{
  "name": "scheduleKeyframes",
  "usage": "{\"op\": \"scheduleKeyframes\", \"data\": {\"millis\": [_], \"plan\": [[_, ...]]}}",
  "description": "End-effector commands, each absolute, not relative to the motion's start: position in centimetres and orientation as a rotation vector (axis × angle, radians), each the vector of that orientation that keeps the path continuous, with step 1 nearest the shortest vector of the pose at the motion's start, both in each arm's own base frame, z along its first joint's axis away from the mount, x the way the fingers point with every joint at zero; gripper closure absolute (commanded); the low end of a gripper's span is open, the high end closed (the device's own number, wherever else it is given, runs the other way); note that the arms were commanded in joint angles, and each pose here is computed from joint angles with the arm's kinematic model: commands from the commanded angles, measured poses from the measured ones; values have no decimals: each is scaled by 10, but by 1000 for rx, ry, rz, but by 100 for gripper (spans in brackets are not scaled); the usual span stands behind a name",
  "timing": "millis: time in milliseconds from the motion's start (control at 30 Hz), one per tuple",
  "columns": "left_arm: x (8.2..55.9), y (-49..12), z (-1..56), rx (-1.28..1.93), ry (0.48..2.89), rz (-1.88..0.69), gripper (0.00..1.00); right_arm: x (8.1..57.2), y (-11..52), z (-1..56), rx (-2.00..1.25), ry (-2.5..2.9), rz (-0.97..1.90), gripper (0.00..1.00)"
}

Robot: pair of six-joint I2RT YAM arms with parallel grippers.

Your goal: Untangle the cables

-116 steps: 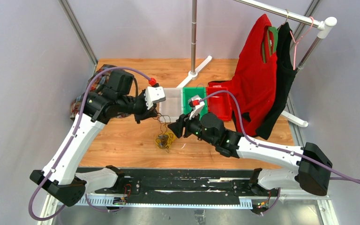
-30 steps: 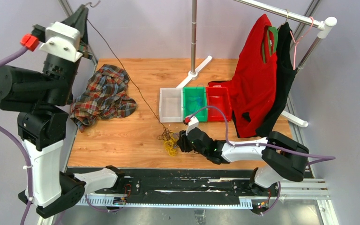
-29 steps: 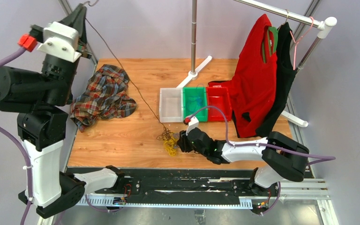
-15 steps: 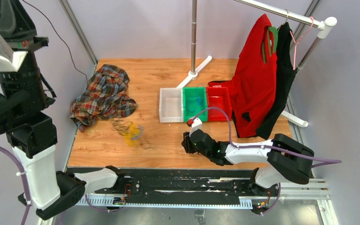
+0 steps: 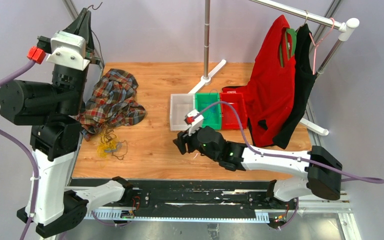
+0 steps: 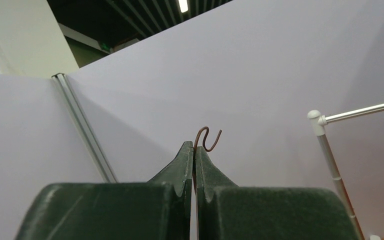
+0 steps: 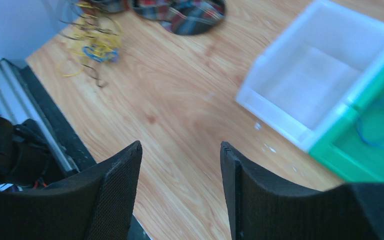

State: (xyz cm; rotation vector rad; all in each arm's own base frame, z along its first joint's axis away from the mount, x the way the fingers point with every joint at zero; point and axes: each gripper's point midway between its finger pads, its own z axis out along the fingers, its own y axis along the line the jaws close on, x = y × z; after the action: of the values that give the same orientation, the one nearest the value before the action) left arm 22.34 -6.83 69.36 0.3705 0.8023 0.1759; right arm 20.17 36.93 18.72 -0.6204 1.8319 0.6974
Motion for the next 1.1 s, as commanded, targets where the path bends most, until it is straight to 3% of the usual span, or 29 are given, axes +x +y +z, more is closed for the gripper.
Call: {"op": "scheduleKeyframes", "data": {"millis": [0,300,700,1067], "plan": [[193,-55,716,327,717,162,100,181,417,200,-790,1717,766,41],[182,-55,726,335,697,135,100,172,464,198,-870,1607,836,42],[170,-83,738,389,641,-70,100,184,510,240,-879,1514,859,40],[168,-87,751,385,602,-101,100,197,503,199,-870,1616,773,53]]}}
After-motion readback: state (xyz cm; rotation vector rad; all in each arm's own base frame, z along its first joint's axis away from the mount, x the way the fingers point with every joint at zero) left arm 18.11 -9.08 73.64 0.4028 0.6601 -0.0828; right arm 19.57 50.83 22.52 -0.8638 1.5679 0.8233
